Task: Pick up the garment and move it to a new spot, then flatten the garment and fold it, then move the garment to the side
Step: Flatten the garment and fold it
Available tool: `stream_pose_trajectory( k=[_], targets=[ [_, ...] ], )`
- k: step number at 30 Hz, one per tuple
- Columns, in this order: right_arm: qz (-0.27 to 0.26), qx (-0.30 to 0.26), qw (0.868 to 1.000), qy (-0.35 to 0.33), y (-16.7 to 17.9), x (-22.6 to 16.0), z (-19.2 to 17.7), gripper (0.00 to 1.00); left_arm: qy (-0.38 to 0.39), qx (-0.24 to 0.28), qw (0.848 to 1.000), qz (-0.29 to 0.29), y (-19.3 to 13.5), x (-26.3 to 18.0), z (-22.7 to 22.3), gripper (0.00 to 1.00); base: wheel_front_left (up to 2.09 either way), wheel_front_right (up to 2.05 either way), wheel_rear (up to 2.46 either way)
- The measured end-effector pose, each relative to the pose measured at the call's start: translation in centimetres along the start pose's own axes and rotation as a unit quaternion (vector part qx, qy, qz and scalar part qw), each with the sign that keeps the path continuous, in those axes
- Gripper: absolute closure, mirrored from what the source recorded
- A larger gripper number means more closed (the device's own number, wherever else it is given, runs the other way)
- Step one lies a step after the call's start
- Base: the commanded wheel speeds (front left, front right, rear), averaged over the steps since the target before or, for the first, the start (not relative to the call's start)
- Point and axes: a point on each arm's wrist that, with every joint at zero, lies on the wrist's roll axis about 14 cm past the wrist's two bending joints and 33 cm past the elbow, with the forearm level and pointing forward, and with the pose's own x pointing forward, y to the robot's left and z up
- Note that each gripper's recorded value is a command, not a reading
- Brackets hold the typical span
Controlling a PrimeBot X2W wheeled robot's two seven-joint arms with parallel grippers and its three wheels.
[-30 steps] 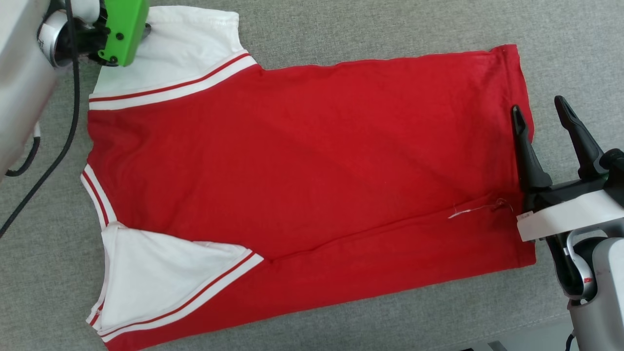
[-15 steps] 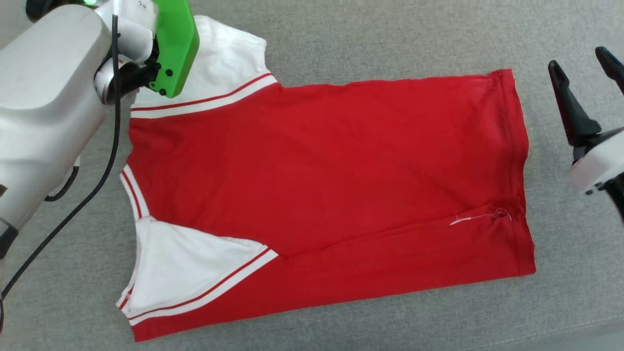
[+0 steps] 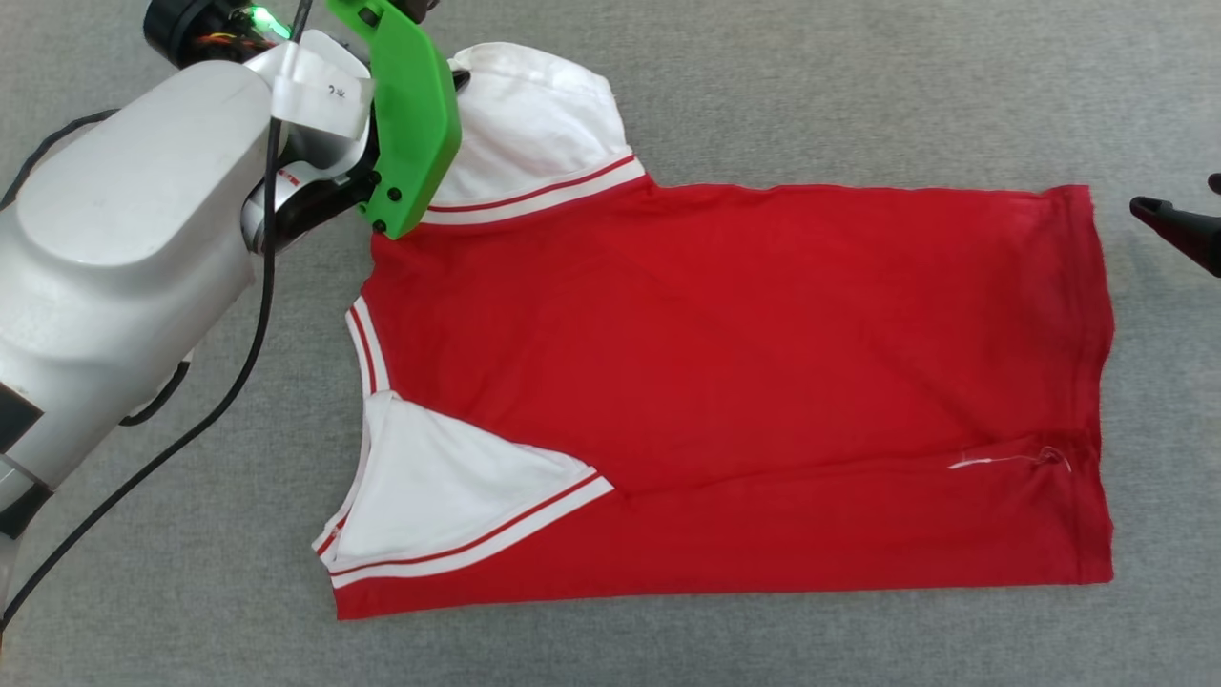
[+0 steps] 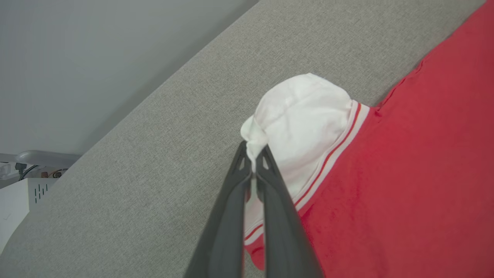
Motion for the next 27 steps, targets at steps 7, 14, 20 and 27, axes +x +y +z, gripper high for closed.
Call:
stream_pose_trajectory(
  k=[7,14,20,27],
  targets=[
    [0.012,0.011,0.997,0.076,0.7,4.0,-0.9,0.0,-0.002,0.0,1.0,-0.014,-0.3,0.8,-1.2,1.0,0.0,0.0,0.0],
    [0.037,0.001,0.989,0.142,3.2,7.8,-4.1,0.0,-0.004,-0.005,1.0,-0.013,0.6,1.7,-1.9,1.0,0.0,0.0,0.0],
    [0.039,0.002,0.989,0.144,3.2,8.9,-4.9,0.01,0.001,-0.012,1.0,-0.012,0.9,2.0,-2.8,1.0,0.0,0.0,0.0],
    [0.043,0.01,0.996,0.079,3.4,8.5,-3.3,1.0,-0.011,-0.01,1.0,0.003,1.5,1.1,-2.0,1.0,0.0,0.0,0.0]
  ],
)
